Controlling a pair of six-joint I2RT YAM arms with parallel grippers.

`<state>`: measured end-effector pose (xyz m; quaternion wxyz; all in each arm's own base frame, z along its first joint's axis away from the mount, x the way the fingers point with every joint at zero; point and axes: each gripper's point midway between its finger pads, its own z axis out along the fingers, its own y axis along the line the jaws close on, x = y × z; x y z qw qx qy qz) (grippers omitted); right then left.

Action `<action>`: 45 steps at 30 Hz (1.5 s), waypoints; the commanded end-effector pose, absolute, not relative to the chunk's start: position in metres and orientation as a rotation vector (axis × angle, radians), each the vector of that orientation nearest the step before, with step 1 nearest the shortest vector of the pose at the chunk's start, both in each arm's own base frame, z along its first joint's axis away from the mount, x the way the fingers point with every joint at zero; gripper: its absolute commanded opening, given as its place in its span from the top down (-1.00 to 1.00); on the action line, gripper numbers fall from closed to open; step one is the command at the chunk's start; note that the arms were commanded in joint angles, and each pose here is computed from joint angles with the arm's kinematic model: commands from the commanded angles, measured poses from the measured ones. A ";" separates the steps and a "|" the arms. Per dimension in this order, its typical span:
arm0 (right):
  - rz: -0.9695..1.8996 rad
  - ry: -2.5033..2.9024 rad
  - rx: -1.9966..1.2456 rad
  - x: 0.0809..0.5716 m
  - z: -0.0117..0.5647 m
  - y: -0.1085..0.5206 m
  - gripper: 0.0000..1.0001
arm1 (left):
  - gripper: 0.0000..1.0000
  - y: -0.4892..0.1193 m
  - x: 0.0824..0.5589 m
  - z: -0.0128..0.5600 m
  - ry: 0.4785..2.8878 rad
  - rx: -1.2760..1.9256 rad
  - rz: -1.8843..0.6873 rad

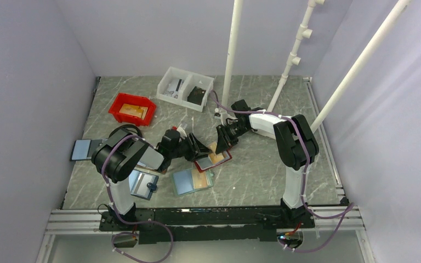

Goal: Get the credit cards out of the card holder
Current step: Remove the credit card from the card holder.

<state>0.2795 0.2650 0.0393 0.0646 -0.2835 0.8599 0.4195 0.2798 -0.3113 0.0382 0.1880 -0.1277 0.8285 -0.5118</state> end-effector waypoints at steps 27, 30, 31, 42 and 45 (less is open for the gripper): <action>1.173 2.550 -0.854 0.300 0.049 0.253 0.54 | 0.12 -0.311 0.282 0.035 2.319 -0.383 -1.436; 1.168 2.562 -0.846 0.300 0.046 0.252 0.67 | 0.13 -0.311 0.283 0.036 2.312 -0.386 -1.440; 1.167 2.566 -0.845 0.300 0.045 0.252 0.71 | 0.13 -0.311 0.282 0.036 2.311 -0.387 -1.443; 1.229 2.588 -0.843 0.291 0.039 0.258 0.98 | 0.22 -0.313 0.284 0.041 2.264 -0.413 -1.492; 1.210 2.613 -0.843 0.289 0.033 0.260 0.99 | 0.23 -0.312 0.284 0.043 2.253 -0.415 -1.495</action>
